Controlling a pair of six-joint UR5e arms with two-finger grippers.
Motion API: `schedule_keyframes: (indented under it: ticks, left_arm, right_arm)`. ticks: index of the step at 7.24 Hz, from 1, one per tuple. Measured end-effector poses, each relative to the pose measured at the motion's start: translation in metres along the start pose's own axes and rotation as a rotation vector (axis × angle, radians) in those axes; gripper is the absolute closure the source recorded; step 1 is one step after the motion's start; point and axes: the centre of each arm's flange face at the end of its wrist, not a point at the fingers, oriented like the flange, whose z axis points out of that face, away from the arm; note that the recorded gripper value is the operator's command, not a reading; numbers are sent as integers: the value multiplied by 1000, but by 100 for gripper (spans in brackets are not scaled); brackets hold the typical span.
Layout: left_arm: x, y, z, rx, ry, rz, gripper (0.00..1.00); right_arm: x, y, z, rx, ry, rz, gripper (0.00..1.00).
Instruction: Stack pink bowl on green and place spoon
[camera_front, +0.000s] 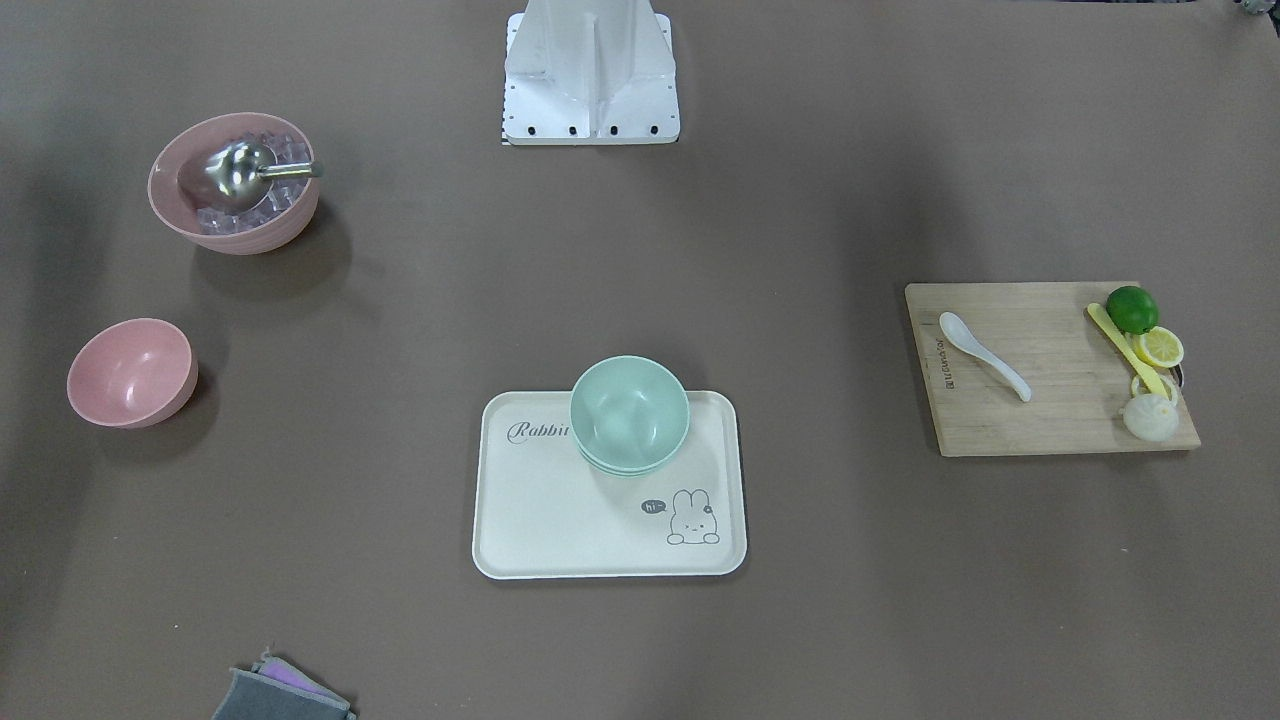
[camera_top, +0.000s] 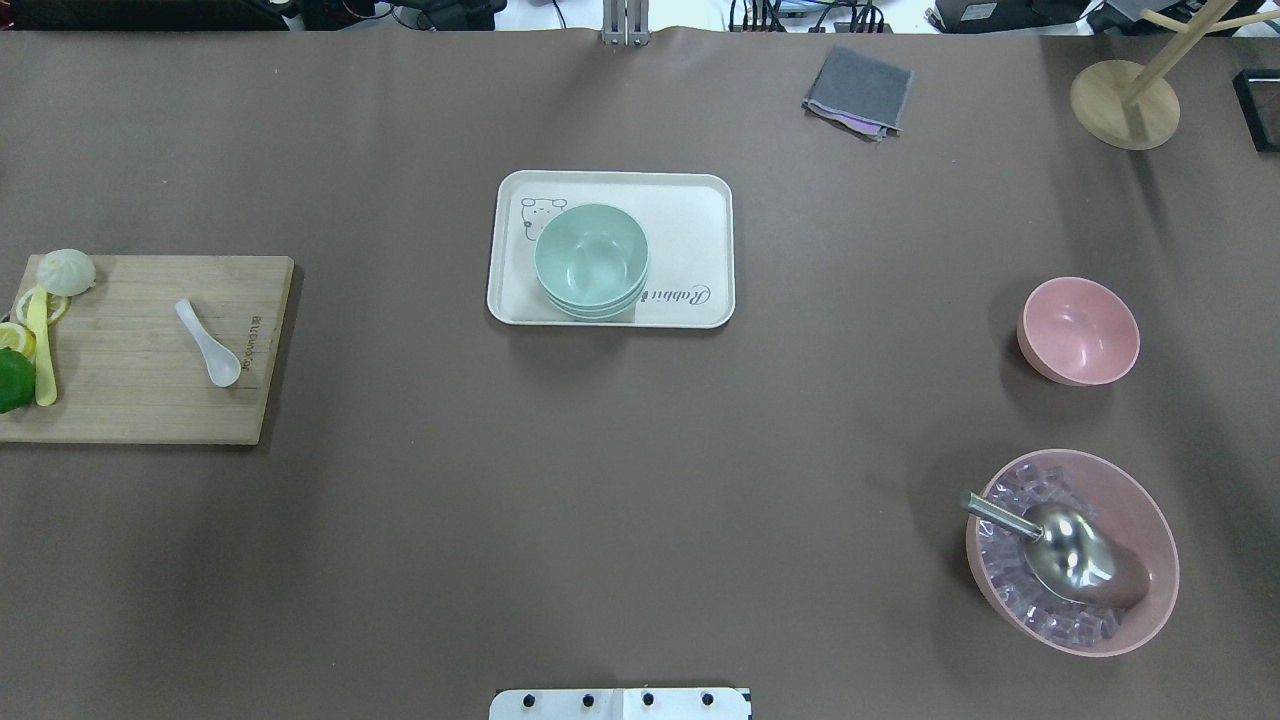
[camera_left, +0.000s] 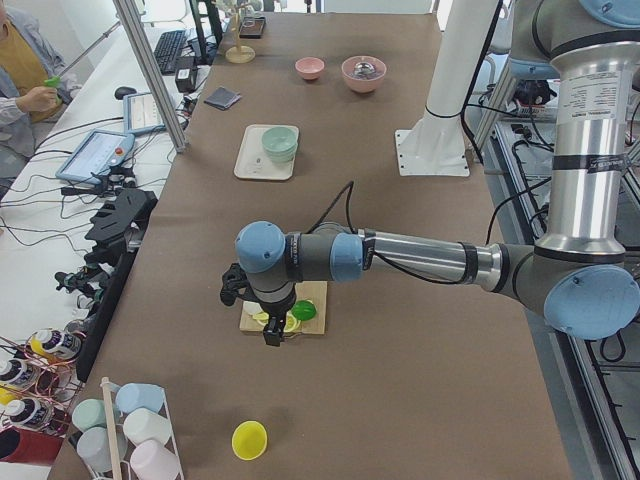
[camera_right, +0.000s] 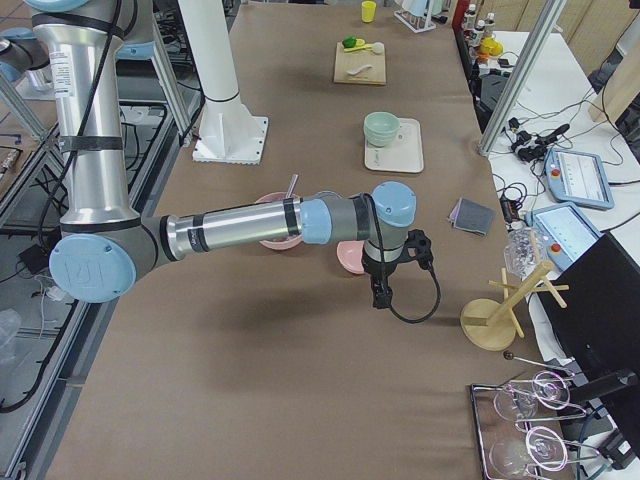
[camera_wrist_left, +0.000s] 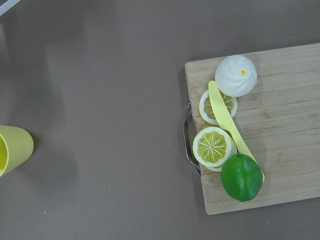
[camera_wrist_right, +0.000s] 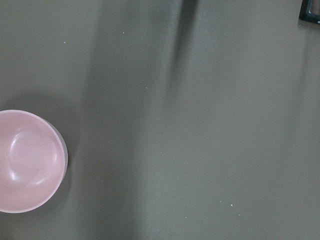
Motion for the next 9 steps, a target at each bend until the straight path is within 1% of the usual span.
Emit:
schedule_keyframes:
  ticks: [9]
  left_arm:
    - [9, 5, -7, 15, -3, 17, 2]
  right_arm:
    - [-1, 3, 0, 0, -6, 2, 0]
